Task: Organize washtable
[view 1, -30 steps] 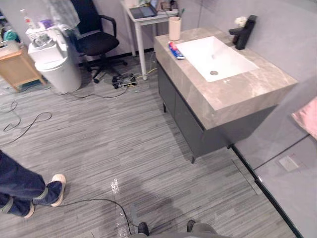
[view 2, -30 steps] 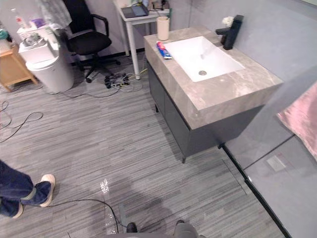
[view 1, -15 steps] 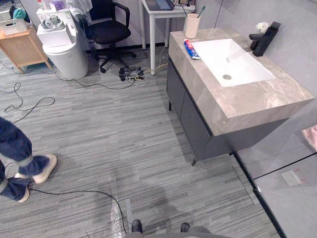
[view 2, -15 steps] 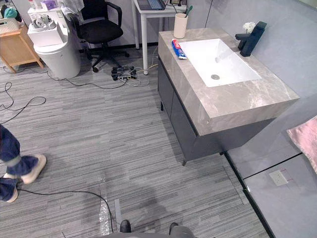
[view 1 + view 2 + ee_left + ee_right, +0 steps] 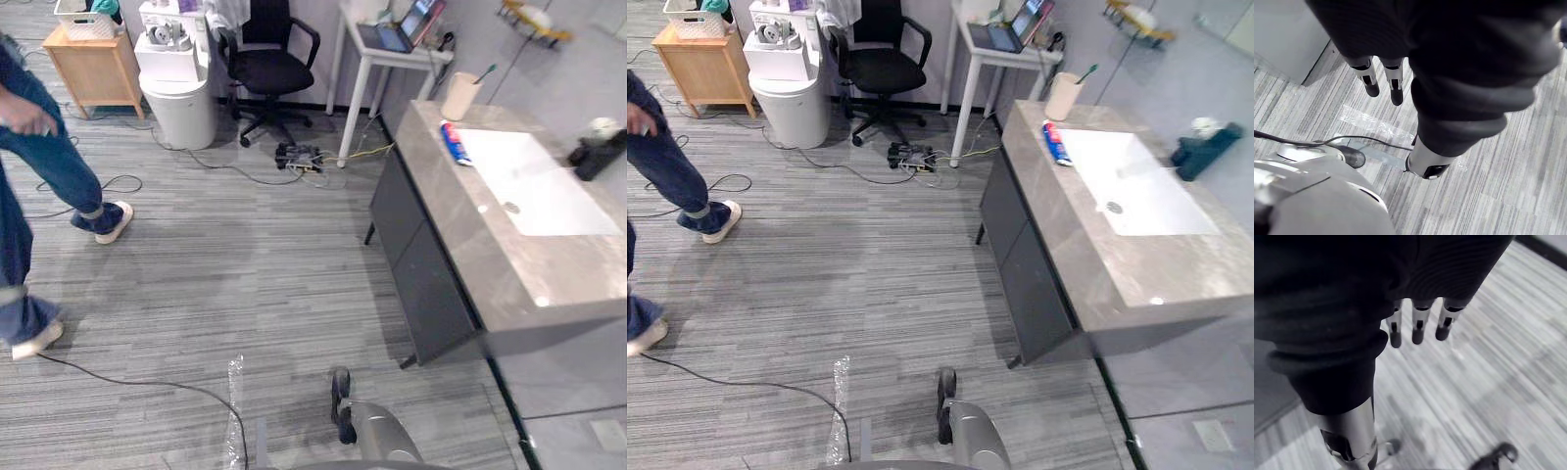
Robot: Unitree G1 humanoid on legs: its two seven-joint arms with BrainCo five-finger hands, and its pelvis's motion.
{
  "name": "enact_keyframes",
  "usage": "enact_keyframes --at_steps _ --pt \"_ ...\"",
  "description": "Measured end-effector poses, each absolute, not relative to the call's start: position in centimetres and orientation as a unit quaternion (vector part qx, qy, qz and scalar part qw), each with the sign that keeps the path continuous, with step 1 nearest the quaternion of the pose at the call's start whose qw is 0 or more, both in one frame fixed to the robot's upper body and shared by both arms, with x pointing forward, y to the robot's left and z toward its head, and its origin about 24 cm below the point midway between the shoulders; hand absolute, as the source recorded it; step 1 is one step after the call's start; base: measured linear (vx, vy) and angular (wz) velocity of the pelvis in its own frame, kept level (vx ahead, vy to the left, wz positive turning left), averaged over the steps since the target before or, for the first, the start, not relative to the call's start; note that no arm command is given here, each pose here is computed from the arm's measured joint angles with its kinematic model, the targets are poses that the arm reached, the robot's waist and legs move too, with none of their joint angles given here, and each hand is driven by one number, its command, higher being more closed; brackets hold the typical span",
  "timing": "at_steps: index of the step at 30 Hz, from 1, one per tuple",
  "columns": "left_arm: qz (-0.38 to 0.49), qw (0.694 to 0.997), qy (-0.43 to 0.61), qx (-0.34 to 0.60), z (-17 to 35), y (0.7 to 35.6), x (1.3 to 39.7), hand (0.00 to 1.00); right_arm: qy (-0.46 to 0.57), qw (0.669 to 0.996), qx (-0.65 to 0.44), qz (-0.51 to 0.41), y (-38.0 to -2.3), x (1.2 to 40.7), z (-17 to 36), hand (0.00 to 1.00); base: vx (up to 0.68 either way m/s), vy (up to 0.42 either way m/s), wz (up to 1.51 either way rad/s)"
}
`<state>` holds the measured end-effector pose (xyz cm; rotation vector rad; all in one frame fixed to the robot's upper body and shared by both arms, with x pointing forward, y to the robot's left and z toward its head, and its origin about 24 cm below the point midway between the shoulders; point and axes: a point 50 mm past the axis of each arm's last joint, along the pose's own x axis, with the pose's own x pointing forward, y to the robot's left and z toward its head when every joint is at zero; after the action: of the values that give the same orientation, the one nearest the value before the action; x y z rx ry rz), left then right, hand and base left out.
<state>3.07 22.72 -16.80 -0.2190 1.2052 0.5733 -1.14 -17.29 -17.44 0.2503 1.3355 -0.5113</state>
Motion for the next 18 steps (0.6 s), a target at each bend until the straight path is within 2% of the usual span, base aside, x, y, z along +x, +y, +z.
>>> enact_keyframes --at_steps 3,5,8,11,14,18 --pt "0.25 0.78 0.563 -0.111 -16.9 22.0 2.2 0.0 0.633 0.736 0.115 -0.213 -16.6 -2.8 -17.4 0.0 0.76 -0.165 0.72" --pt "0.246 0.779 0.564 -0.125 -17.1 21.0 2.5 0.0 0.629 0.744 0.096 -0.205 -18.3 -3.2 -17.1 0.0 0.8 -0.205 -0.16" --pt "0.253 0.79 0.542 -0.137 -16.8 21.0 3.9 0.0 0.588 0.783 0.048 -0.197 -21.0 0.2 -16.6 0.0 0.81 -0.143 -1.0" --pt "0.268 0.814 0.498 -0.135 -16.0 22.3 5.7 0.0 0.59 0.787 0.033 -0.176 -19.9 0.8 -16.8 0.0 0.61 -0.043 -0.91" --pt "0.284 0.831 0.453 -0.157 -15.4 22.6 7.2 0.0 0.594 0.785 0.042 -0.173 -19.6 0.5 -16.8 0.0 0.54 0.135 -0.99" --pt "0.298 0.825 0.448 -0.175 -15.5 22.2 6.8 0.0 0.586 0.789 0.027 -0.184 -20.3 1.0 -16.7 0.0 0.42 0.321 -1.33"
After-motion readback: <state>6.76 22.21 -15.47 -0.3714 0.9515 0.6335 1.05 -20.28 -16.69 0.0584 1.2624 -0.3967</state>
